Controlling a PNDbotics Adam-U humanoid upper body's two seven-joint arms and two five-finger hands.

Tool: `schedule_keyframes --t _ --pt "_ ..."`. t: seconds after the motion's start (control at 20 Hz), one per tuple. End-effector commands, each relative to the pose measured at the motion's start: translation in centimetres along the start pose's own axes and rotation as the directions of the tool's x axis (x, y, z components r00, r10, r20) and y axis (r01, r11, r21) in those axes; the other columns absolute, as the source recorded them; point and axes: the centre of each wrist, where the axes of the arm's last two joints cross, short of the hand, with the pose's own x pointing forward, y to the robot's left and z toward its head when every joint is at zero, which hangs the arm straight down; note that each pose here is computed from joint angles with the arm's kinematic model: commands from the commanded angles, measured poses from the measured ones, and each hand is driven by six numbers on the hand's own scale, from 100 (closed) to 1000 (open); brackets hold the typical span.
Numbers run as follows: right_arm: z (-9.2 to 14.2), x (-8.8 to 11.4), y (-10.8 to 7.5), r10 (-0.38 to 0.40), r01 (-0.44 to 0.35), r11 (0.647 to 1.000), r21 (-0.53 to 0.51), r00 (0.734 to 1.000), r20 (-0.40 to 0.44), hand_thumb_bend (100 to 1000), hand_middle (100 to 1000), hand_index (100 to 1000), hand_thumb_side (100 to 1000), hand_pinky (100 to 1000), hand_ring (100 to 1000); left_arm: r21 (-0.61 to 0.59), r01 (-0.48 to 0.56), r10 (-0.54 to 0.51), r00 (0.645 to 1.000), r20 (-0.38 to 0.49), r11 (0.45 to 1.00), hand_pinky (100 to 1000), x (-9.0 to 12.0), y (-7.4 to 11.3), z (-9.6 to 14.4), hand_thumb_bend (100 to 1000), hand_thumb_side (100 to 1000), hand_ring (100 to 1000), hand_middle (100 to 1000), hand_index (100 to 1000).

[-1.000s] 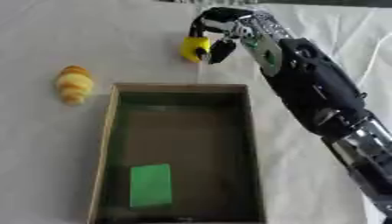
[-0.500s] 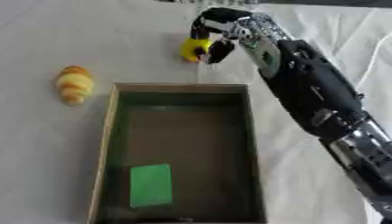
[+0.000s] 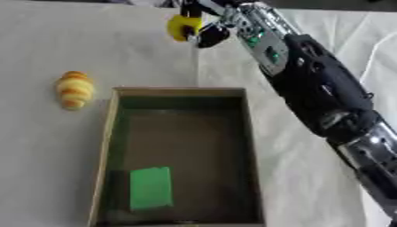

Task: Pick up objects on the table and place them in the box.

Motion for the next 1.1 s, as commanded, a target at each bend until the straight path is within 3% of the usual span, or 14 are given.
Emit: schedule_keyframes --t 0.05,0.15,0.25,0.35,0.65,1.1 --pt "2.2 3.6 -4.8 0.053 -0.039 0.993 -0.109 0.990 0.130 100 402 346 100 756 608 -0.012 0.010 -0.010 1.000 0.025 1.000 757 0.4 0.3 -0.5 100 460 752 711 789" --pt "4.1 5.9 -5.8 0.072 -0.048 0.992 -0.119 0.977 0.203 118 401 383 100 752 608 -0.015 0.011 -0.011 1.000 0.023 1.000 757 0.4 0.3 -0.5 100 458 753 711 789" --pt "6.4 8.4 -6.1 0.107 -0.079 0.991 -0.107 0.952 0.287 203 402 408 100 749 609 -0.018 0.011 -0.011 1.000 0.021 1.000 758 0.4 0.3 -0.5 100 450 753 711 789" --pt "8.1 9.9 -5.8 0.125 -0.099 0.991 -0.089 0.924 0.363 202 402 407 100 746 606 -0.021 0.013 -0.012 1.000 0.019 1.000 758 0.4 0.4 -0.5 100 448 753 711 790" --pt "9.3 9.8 -3.6 0.075 -0.051 0.997 -0.062 0.859 0.506 188 410 417 100 740 605 -0.027 0.021 -0.021 1.000 0.013 0.999 758 0.3 0.5 -0.3 100 446 753 711 790" --pt "10.4 9.5 -0.1 0.087 -0.117 0.993 0.023 0.838 0.539 162 432 449 100 755 614 -0.029 0.021 -0.021 1.000 0.002 0.999 758 0.3 0.5 0.0 100 464 753 711 789"
